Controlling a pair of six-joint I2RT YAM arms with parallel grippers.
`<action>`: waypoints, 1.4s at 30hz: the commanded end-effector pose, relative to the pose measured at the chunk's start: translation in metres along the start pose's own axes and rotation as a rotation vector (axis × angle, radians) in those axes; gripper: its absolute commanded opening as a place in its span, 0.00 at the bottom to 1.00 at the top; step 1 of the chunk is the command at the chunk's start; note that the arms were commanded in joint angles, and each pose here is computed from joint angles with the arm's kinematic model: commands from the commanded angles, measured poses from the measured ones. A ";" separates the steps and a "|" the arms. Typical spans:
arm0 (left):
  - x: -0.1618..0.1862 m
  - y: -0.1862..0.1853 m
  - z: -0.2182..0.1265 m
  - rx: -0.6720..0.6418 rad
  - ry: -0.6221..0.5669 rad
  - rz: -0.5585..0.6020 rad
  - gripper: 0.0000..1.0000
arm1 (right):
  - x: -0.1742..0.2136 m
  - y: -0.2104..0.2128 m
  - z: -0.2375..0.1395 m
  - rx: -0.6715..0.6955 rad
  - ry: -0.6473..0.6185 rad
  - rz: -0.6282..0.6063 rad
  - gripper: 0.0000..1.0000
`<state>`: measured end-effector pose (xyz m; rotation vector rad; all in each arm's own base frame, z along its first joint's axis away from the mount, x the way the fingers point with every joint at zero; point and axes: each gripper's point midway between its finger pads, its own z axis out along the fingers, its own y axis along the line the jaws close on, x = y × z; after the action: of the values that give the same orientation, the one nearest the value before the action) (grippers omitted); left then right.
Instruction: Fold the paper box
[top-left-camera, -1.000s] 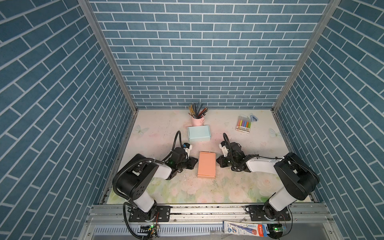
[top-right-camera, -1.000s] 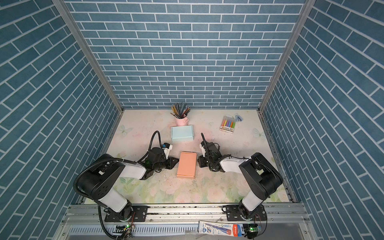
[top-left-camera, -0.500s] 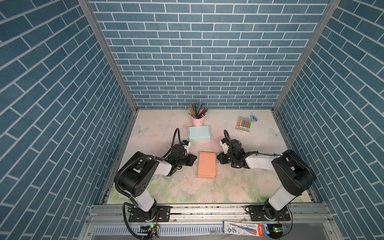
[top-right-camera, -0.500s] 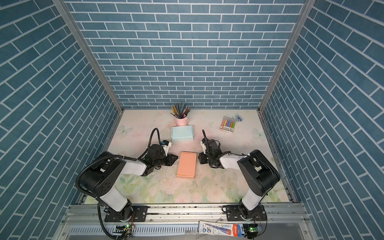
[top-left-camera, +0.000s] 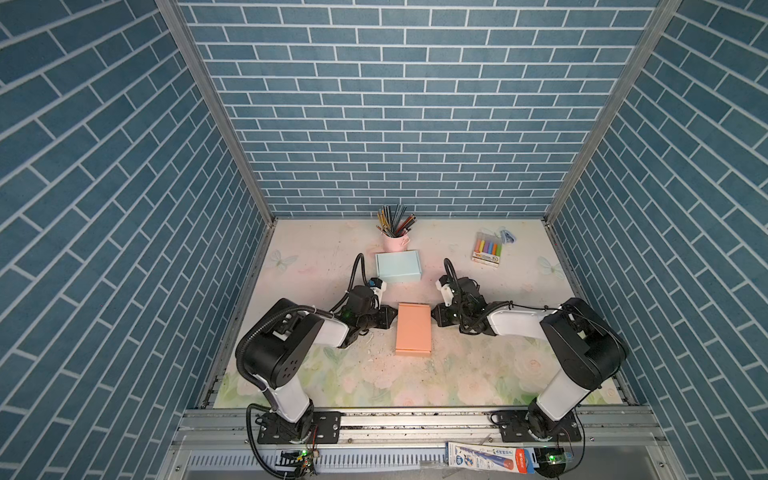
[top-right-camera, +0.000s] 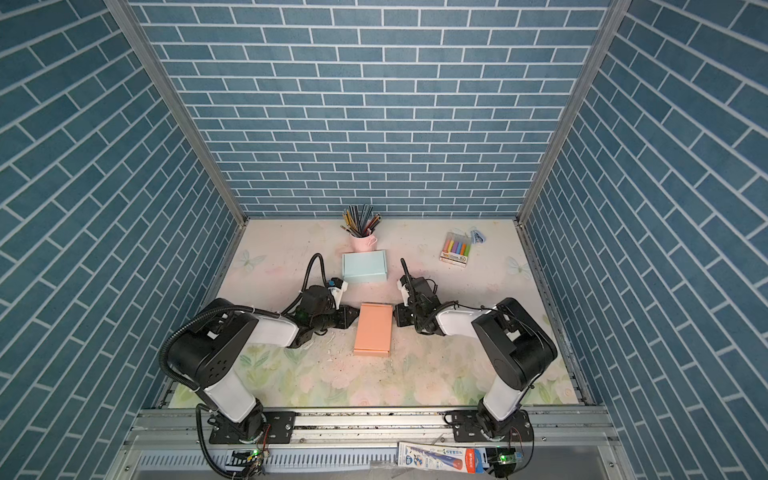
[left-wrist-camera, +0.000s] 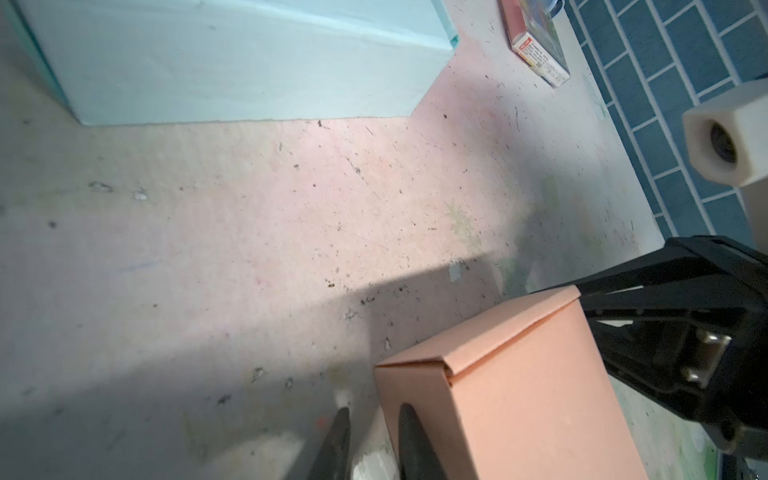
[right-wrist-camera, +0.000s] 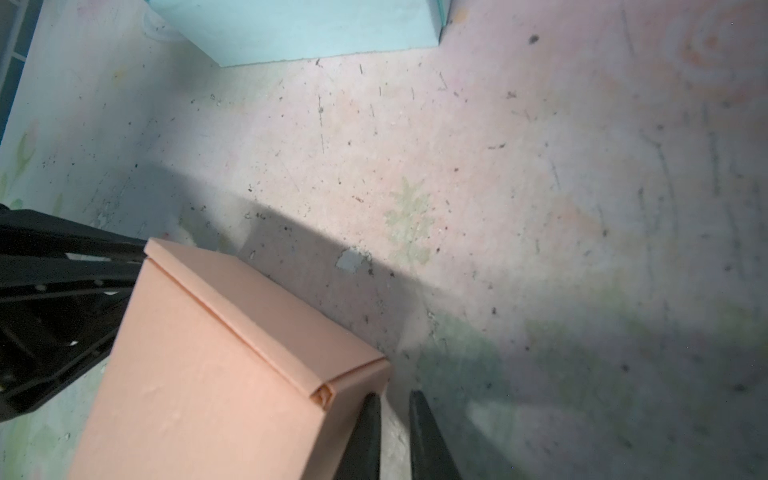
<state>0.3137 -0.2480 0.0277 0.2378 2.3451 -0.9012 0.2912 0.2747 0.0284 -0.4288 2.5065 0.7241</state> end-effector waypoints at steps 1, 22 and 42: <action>0.000 -0.012 0.005 0.032 0.008 0.009 0.23 | 0.000 0.012 0.003 -0.033 0.002 -0.023 0.16; 0.032 0.003 -0.057 -0.045 -0.008 0.005 0.23 | -0.026 0.002 -0.046 0.042 -0.040 -0.097 0.30; 0.119 -0.118 -0.102 0.263 0.150 0.227 0.51 | -0.061 0.078 -0.009 -0.263 0.031 -0.185 0.67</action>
<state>0.1412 -0.2610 0.0766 0.6167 2.2951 -1.0682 0.3114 0.3272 0.0996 -0.6799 2.3847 0.9295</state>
